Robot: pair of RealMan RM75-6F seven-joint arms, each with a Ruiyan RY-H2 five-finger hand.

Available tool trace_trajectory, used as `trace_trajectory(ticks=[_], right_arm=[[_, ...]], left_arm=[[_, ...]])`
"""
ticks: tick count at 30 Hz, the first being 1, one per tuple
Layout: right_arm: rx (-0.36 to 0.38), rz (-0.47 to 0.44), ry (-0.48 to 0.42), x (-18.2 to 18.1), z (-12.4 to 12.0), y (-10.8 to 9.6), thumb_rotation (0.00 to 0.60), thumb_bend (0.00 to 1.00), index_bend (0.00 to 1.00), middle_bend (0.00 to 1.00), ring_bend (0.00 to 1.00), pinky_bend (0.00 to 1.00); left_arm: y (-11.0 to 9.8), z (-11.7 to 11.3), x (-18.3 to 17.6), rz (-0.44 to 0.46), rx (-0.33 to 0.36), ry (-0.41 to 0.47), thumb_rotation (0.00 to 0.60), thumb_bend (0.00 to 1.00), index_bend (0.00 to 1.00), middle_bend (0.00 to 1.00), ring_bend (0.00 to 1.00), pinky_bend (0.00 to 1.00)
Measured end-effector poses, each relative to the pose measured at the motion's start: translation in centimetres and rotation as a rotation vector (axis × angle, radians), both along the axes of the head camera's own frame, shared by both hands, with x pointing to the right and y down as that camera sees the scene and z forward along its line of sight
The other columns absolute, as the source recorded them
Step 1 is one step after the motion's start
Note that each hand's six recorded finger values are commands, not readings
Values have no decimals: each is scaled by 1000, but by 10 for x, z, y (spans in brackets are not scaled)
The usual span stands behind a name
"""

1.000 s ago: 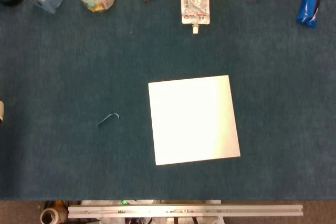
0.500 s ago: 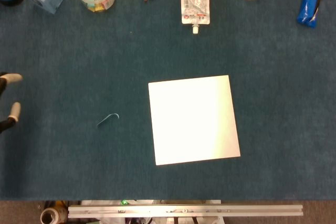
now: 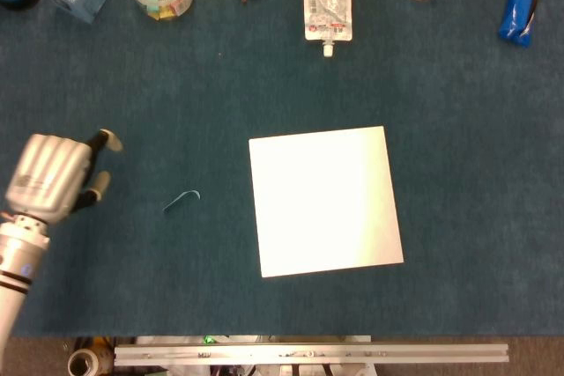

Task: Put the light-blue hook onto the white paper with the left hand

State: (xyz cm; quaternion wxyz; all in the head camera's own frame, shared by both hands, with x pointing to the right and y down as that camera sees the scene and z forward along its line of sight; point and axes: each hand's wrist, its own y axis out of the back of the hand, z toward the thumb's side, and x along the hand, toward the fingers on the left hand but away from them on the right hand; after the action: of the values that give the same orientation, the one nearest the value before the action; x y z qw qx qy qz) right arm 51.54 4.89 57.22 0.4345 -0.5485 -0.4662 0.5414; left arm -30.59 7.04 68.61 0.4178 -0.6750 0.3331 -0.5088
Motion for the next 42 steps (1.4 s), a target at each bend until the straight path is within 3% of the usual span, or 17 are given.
trace_trajectory(ticks=[6,17,23,32,42], right_arm=[[-14,6,-5,4,5,1,600,353,233,372,293,303],[-22,19,-15,10,8,5,600,353,233,372,293,303],[-25,27,-20,14,9,9,600,353,233,372,293,303],[-27,36,-24,18,10,13,600,353,233,372,293,303],[-32,47,-32,24,13,18,600,353,233,372,293,302]], left_arm=[[6,15,19,54,-52,-45,600,341,401,969,1000,1000],[21,40,37,88,-145,-97,600,304,435,970,1000,1000],[25,47,45,76,-175,-87,597,300,435,970,1000,1000],[31,53,53,41,-201,-71,525,268,428,969,1000,1000],[33,63,61,-20,-219,-54,519,267,399,969,1000,1000]])
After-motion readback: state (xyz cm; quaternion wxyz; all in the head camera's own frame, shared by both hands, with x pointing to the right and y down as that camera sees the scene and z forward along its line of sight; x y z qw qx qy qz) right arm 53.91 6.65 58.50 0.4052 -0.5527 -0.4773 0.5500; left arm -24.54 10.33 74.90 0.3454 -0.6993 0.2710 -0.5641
